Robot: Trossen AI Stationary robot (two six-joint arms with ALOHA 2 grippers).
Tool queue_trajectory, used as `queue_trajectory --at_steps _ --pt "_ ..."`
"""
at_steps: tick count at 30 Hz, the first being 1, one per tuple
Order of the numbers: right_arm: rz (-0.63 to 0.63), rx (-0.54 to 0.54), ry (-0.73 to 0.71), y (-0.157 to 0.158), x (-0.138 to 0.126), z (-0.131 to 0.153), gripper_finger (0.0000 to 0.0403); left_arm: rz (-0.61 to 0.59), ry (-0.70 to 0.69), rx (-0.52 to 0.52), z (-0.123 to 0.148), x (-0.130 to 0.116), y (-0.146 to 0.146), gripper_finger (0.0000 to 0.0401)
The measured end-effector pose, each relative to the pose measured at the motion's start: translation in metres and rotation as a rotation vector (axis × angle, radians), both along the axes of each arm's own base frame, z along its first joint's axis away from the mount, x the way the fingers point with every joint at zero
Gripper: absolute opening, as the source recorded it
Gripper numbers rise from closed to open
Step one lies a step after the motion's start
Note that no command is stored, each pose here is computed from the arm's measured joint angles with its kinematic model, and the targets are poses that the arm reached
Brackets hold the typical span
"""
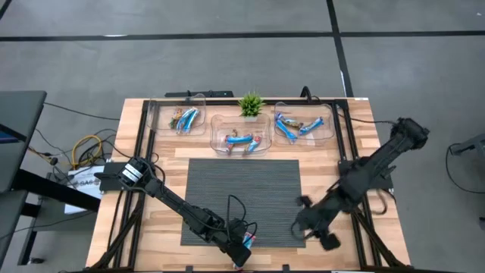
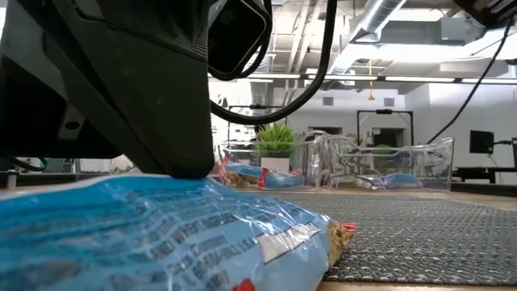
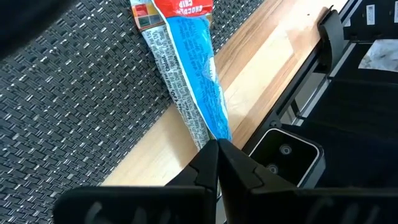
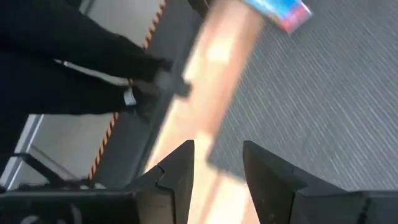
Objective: Pick and place Granola Bars by type
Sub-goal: Put the red granola bar into the center transparent bin
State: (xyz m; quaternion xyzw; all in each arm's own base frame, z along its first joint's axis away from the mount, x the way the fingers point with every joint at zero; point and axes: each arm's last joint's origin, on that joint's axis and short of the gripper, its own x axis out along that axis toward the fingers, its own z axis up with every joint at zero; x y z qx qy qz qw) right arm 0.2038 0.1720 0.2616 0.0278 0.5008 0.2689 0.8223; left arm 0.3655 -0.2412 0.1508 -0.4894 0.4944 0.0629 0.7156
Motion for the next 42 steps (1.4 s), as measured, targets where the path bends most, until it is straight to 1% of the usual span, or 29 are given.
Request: queue_trajectory --at_steps 5,10,15,20,23,27,30,33,35,37,42 --pt "0.046 0.049 -0.071 0.026 0.036 -0.034 0.0129 0.004 -0.002 0.004 0.0 0.0 0.0 0.0" --pt "0.034 0.083 -0.079 0.035 0.067 -0.07 0.0129 0.005 0.0 0.001 0.0 0.0 0.0 0.0" --pt "0.022 0.139 -0.07 0.045 0.088 -0.096 0.0129 0.002 0.003 -0.002 0.0 0.0 0.0 0.0" --pt "0.015 0.138 -0.015 0.059 0.101 -0.115 0.0129 0.005 0.01 0.013 -0.001 -0.001 0.001 0.0" --pt "0.007 0.131 -0.024 0.069 0.111 -0.121 0.0129 0.007 0.016 0.022 -0.002 -0.001 0.001 0.0" --pt "-0.102 0.074 -0.072 0.074 0.124 -0.124 0.0118 -0.006 0.012 0.036 -0.002 -0.002 0.001 0.0" --pt "-0.188 0.041 -0.106 0.074 0.129 -0.124 0.009 -0.013 0.011 0.045 -0.002 -0.002 0.002 0.0" --pt "-0.268 0.002 -0.135 0.072 0.13 -0.124 0.005 -0.031 -0.004 0.065 -0.002 -0.002 0.002 0.0" --pt "-0.292 -0.013 -0.145 0.071 0.13 -0.124 0.0021 -0.035 -0.006 0.069 -0.002 -0.002 0.002 0.0" --pt "-0.297 -0.014 -0.141 0.072 0.129 -0.124 0.0006 -0.031 -0.009 0.073 -0.002 -0.002 0.002 0.0" --pt "-0.321 -0.033 -0.103 0.081 0.119 -0.127 0.0016 -0.021 -0.014 0.083 -0.002 -0.002 0.003 0.0"
